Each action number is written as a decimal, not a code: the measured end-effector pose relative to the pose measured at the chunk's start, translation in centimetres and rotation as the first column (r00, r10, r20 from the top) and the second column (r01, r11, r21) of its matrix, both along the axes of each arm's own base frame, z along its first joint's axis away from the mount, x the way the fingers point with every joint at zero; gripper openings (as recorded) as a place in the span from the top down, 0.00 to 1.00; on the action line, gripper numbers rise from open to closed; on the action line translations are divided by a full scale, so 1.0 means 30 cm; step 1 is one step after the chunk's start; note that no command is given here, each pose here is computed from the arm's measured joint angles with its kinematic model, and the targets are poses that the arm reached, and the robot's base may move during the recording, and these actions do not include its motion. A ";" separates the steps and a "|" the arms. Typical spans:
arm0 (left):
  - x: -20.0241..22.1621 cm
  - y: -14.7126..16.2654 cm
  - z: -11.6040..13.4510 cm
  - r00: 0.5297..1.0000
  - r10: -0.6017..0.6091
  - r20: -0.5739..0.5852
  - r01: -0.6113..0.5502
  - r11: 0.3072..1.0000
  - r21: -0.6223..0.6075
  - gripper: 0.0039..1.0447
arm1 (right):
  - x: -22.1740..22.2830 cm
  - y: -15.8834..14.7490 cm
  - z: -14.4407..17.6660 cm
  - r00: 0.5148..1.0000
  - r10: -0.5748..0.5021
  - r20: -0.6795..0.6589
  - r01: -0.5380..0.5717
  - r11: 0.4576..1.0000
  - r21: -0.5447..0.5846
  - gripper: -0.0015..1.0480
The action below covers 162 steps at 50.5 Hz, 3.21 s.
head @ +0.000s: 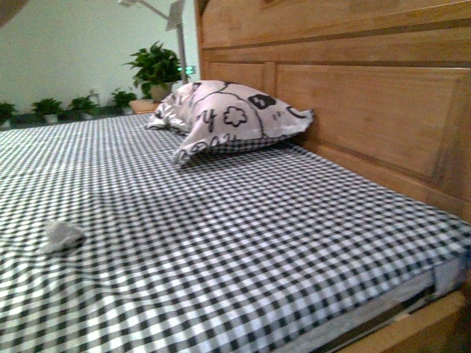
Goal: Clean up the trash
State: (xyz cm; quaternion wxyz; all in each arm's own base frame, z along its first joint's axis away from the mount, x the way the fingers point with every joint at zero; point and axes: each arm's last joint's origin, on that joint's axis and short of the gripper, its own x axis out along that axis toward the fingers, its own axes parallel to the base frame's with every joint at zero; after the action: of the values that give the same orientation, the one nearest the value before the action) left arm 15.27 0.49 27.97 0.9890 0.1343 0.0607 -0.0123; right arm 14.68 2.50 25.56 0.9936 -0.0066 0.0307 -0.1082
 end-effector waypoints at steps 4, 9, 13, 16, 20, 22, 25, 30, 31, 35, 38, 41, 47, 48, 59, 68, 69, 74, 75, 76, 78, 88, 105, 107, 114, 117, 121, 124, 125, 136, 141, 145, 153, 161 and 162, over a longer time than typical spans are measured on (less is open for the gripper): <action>0.007 -0.001 -0.009 1.000 -0.007 -0.015 0.007 1.000 -0.001 0.77 | 0.000 -0.001 -0.001 1.000 -0.005 -0.001 0.005 1.000 0.000 0.81; 0.004 0.001 -0.007 1.000 0.005 -0.010 -0.005 1.000 0.000 0.77 | 0.000 0.000 -0.001 1.000 0.000 -0.001 0.000 1.000 0.000 0.81; 0.002 0.000 -0.008 1.000 0.001 -0.009 -0.001 1.000 0.000 0.77 | 0.001 0.001 -0.001 1.000 0.003 -0.001 -0.003 1.000 0.000 0.81; 0.001 0.002 -0.007 1.000 0.011 -0.008 -0.011 1.000 0.000 0.77 | 0.002 0.003 -0.003 1.000 0.017 -0.005 -0.017 1.000 -0.001 0.81; -0.002 0.005 -0.005 1.000 0.027 -0.002 -0.027 1.000 -0.002 0.77 | 0.002 0.004 -0.003 1.000 0.019 -0.005 -0.019 1.000 -0.001 0.81; -0.002 0.004 -0.005 1.000 0.023 -0.002 -0.023 1.000 -0.003 0.77 | 0.001 0.003 -0.002 1.000 0.018 -0.004 -0.018 1.000 -0.001 0.81; -0.001 0.003 -0.006 1.000 0.012 -0.004 -0.012 1.000 -0.003 0.77 | 0.001 0.002 -0.002 1.000 0.009 -0.004 -0.009 1.000 -0.001 0.81; 0.001 -0.001 -0.007 1.000 -0.007 -0.007 0.007 1.000 -0.005 0.77 | 0.001 0.000 -0.002 1.000 -0.003 -0.002 0.003 1.000 -0.001 0.81; 0.001 -0.001 -0.007 1.000 -0.006 -0.007 0.006 1.000 -0.005 0.77 | 0.001 0.000 -0.002 1.000 -0.003 -0.002 0.003 1.000 -0.001 0.81; 0.001 0.000 -0.007 1.000 -0.003 -0.007 0.003 1.000 -0.004 0.77 | 0.001 0.000 -0.002 1.000 -0.002 -0.002 0.002 1.000 -0.001 0.81; 0.001 0.000 -0.007 1.000 -0.002 -0.007 0.002 1.000 -0.004 0.77 | 0.001 0.000 -0.002 1.000 0.000 -0.002 0.000 1.000 -0.001 0.81; 0.001 0.000 -0.007 1.000 -0.002 -0.007 0.002 1.000 -0.004 0.77 | 0.001 0.001 -0.002 1.000 0.002 -0.002 -0.002 1.000 0.000 0.81; 0.004 0.001 -0.006 0.993 -0.006 -0.119 -0.003 0.997 -0.079 0.77 | 0.001 0.001 -0.002 1.000 0.001 -0.003 -0.001 1.000 -0.001 0.81; 0.005 0.002 -0.006 0.991 -0.011 -0.136 -0.001 0.996 -0.088 0.77 | 0.001 0.001 -0.002 1.000 0.002 -0.003 -0.002 1.000 -0.001 0.81; 0.094 0.070 -0.021 0.980 -0.004 -0.197 -0.030 0.986 -0.167 0.77 | 0.001 0.000 -0.002 1.000 0.001 -0.002 -0.001 1.000 -0.001 0.81; 0.216 0.104 0.002 0.986 -0.087 -0.142 0.072 0.992 -0.105 0.77 | 0.001 0.000 -0.002 1.000 0.002 -0.002 -0.002 1.000 -0.001 0.81; 0.226 0.106 0.003 0.986 -0.094 -0.141 0.081 0.992 -0.096 0.77 | 0.001 0.000 -0.002 1.000 0.001 -0.002 -0.001 1.000 -0.001 0.81; 0.317 0.120 -0.012 0.973 -0.170 -0.155 0.165 0.985 -0.044 0.77 | 0.001 0.000 -0.002 1.000 0.001 -0.002 -0.001 1.000 -0.001 0.81; 0.336 0.122 -0.019 0.968 -0.189 -0.166 0.186 0.982 -0.035 0.77 | 0.001 0.000 -0.002 1.000 0.001 -0.002 -0.001 1.000 -0.001 0.81; 0.355 0.125 -0.026 0.962 -0.205 -0.178 0.204 0.979 -0.027 0.77 | 0.001 0.000 -0.002 1.000 0.001 -0.002 -0.001 1.000 -0.001 0.81; 0.392 0.130 -0.043 0.950 -0.234 -0.205 0.237 0.971 -0.010 0.77 | 0.001 0.000 -0.002 1.000 0.001 -0.002 -0.001 1.000 -0.001 0.81; 0.519 0.128 -0.116 0.885 -0.342 -0.316 0.357 0.934 -0.012 0.77 | 0.001 0.000 -0.002 1.000 0.001 -0.002 -0.001 1.000 -0.001 0.81; 0.649 0.010 -0.237 0.707 -0.514 -0.486 0.588 0.809 -0.001 0.77 | 0.001 0.000 -0.002 1.000 0.001 -0.002 -0.001 1.000 -0.001 0.81; 0.659 0.004 -0.252 0.690 -0.521 -0.502 0.602 0.798 0.000 0.77 | 0.001 0.000 -0.002 1.000 0.001 -0.002 -0.001 1.000 -0.001 0.81; 0.687 -0.001 -0.287 0.661 -0.527 -0.534 0.622 0.783 -0.003 0.77 | 0.001 0.000 -0.002 1.000 0.001 -0.002 -0.001 1.000 -0.001 0.81; 0.697 0.000 -0.293 0.658 -0.527 -0.538 0.625 0.781 -0.001 0.77 | 0.001 0.000 -0.002 1.000 0.001 -0.002 -0.001 1.000 -0.001 0.81; 0.715 0.001 -0.301 0.647 -0.528 -0.550 0.628 0.778 -0.009 0.77 | 0.001 0.000 -0.002 1.000 0.001 -0.002 -0.001 1.000 -0.001 0.81; 0.723 0.002 -0.306 0.637 -0.528 -0.562 0.631 0.776 -0.015 0.77 | 0.001 0.000 -0.002 1.000 0.001 -0.002 -0.001 1.000 -0.001 0.81; 0.725 0.004 -0.309 0.631 -0.527 -0.569 0.632 0.774 -0.016 0.77 | 0.001 0.000 -0.002 1.000 0.001 -0.002 -0.001 1.000 -0.001 0.81; 0.745 0.028 -0.338 0.605 -0.501 -0.619 0.634 0.774 -0.007 0.77 | 0.001 0.000 -0.002 1.000 0.001 -0.002 -0.001 1.000 -0.001 0.81; 0.755 0.041 -0.349 0.606 -0.486 -0.630 0.629 0.778 0.005 0.77 | 0.001 0.000 -0.002 1.000 0.001 -0.002 -0.001 1.000 -0.001 0.81; 0.762 0.049 -0.353 0.609 -0.476 -0.634 0.625 0.780 0.015 0.77 | 0.001 0.000 -0.002 1.000 0.001 -0.002 -0.001 1.000 -0.001 0.81; 0.781 0.067 -0.367 0.615 -0.453 -0.646 0.619 0.784 0.040 0.77 | 0.001 0.000 -0.002 1.000 0.001 -0.002 -0.001 1.000 -0.001 0.81; 0.790 0.071 -0.384 0.607 -0.446 -0.658 0.624 0.780 0.047 0.77 | 0.001 0.000 -0.002 1.000 0.001 -0.002 -0.001 1.000 -0.001 0.81; 0.792 0.071 -0.388 0.605 -0.445 -0.660 0.625 0.779 0.048 0.77 | 0.001 0.000 -0.002 1.000 0.001 -0.002 -0.001 1.000 -0.001 0.81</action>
State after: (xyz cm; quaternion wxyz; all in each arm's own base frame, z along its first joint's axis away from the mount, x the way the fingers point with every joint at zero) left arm 39.01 2.63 16.32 0.8332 0.2703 0.3370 -0.3452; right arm 14.70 2.51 25.51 0.9937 -0.0070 0.0317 -0.1077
